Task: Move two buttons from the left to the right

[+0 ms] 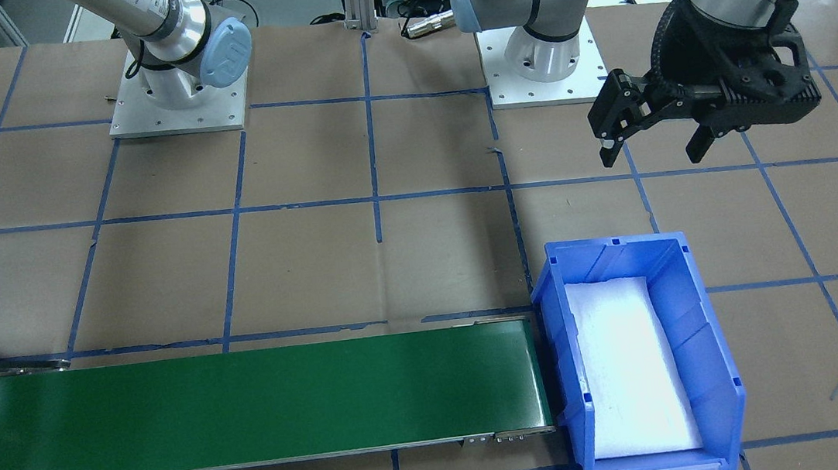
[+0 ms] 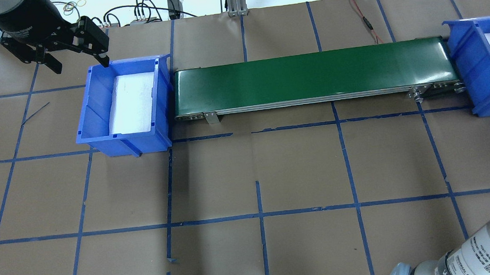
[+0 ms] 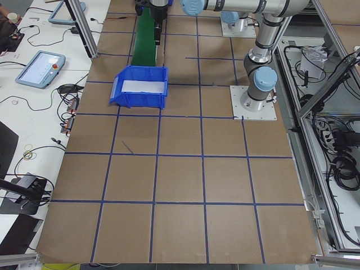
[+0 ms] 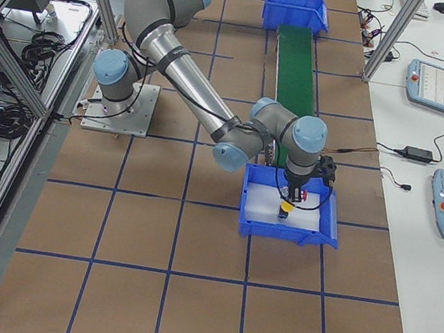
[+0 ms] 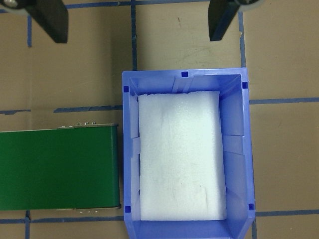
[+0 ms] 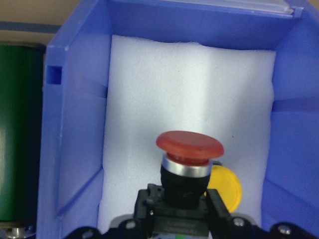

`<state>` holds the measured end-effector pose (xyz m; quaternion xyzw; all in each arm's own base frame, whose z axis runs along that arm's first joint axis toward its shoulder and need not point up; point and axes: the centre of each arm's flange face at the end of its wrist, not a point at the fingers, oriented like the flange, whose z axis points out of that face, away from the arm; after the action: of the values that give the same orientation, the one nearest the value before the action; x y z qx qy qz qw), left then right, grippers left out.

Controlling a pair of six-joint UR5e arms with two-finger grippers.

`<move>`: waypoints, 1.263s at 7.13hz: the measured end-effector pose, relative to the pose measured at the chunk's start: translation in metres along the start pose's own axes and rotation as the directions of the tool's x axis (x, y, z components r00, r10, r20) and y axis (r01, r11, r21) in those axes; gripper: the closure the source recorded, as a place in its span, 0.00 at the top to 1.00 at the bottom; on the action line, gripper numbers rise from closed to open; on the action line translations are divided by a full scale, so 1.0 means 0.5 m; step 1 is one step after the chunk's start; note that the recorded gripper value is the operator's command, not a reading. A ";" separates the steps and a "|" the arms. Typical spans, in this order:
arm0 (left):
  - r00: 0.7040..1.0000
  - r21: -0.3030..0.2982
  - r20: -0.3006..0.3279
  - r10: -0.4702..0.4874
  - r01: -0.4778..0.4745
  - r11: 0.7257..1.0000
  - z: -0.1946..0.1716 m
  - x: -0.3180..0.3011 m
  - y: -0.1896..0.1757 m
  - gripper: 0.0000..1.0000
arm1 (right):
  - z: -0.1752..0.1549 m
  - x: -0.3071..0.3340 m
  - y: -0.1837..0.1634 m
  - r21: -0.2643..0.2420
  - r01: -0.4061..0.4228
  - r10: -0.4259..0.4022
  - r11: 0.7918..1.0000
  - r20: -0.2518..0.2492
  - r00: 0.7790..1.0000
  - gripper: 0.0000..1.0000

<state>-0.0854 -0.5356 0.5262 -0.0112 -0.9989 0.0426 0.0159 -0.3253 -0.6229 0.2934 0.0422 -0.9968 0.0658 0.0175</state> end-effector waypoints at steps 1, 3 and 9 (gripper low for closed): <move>1.000 0.000 0.000 0.000 0.000 1.000 0.000 0.000 0.000 1.00 | 0.006 -0.003 0.006 -0.003 0.002 -0.002 1.000 0.008 1.000 0.72; 1.000 0.000 0.000 0.000 0.000 1.000 0.000 0.000 -0.001 1.00 | 0.011 -0.007 0.010 -0.006 0.002 -0.002 1.000 0.014 1.000 1.00; 1.000 -0.001 0.000 -0.001 0.001 1.000 0.001 0.000 -0.001 1.00 | -0.299 -0.109 0.078 0.006 -0.017 0.017 1.000 -0.017 1.000 1.00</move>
<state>-0.0854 -0.5362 0.5259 -0.0105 -0.9989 0.0422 0.0160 -0.2699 -0.5599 0.4343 0.0334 -0.9967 0.0691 0.0256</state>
